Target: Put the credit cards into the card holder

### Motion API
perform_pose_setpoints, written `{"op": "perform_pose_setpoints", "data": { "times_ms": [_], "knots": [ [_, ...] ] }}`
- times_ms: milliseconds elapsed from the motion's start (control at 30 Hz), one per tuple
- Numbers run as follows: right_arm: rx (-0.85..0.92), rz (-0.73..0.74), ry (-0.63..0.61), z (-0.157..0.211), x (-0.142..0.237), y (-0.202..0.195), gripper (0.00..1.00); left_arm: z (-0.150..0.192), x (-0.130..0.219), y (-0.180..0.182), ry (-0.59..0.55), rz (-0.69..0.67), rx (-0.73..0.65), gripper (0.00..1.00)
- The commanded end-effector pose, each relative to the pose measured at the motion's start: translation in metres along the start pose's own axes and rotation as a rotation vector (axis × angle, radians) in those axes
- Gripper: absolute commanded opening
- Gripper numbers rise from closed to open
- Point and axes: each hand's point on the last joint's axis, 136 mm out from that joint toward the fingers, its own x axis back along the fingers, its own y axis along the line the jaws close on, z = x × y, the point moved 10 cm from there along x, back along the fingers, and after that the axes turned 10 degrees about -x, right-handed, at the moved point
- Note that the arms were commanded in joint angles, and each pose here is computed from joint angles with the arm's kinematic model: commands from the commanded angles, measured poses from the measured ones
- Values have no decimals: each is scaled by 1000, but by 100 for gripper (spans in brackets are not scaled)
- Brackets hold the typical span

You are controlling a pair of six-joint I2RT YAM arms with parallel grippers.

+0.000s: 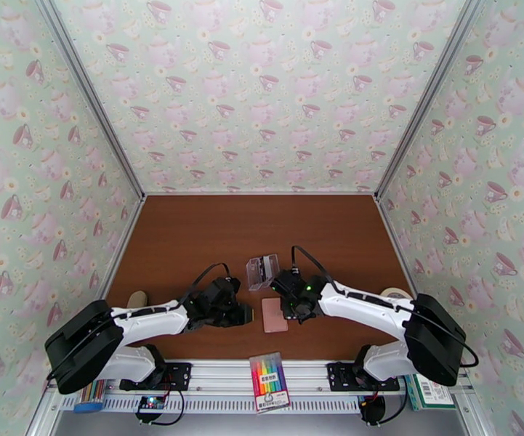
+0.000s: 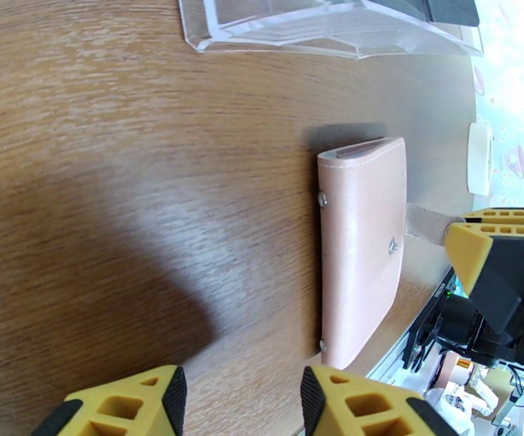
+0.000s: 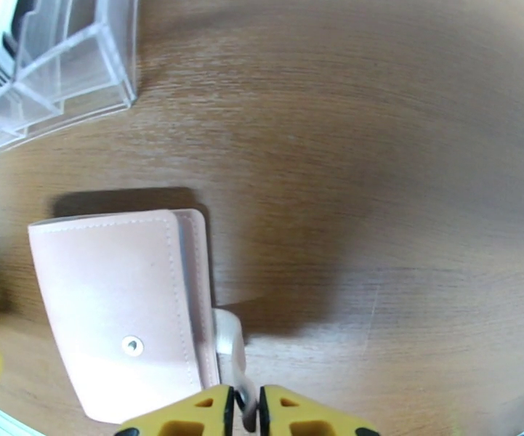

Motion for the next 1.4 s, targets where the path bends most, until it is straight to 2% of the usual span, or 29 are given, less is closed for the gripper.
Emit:
{"op": "perform_pose_setpoints", "data": {
  "times_ms": [0, 267, 500, 600, 700, 867, 933, 1033, 1100, 1200, 1367],
  "knots": [
    [2, 3, -13, -1, 5, -4, 20, -7, 5, -8, -33, 5, -28, 49],
    [11, 13, -6, 0, 1, -4, 17, -8, 6, -7, -35, -11, -30, 49],
    [19, -5, -9, -2, 4, -1, 1, -8, 6, -8, -34, -9, -31, 49],
    [28, -31, -7, -3, 9, 2, 0, -10, 7, -9, -37, -11, -32, 49],
    [34, -90, -4, -4, 20, 5, 0, -11, 11, -10, -43, -20, -35, 49],
    [47, -228, -25, -9, 61, 11, 0, -15, 29, -7, -89, -86, -35, 49],
    [51, -366, -20, -10, 82, 19, 0, -17, 41, -3, -124, -115, -22, 50],
    [73, -672, -16, -11, 122, 33, 0, -19, 63, 4, -200, -151, 6, 53],
    [86, -786, -47, -12, 146, 36, 0, -19, 76, 7, -241, -151, 15, 55],
    [106, -800, -92, -15, 162, 35, 0, -18, 90, 10, -275, -151, 24, 57],
    [102, -764, -67, -16, 152, 39, 0, -15, 94, 12, -281, -125, 33, 57]
  ]
}}
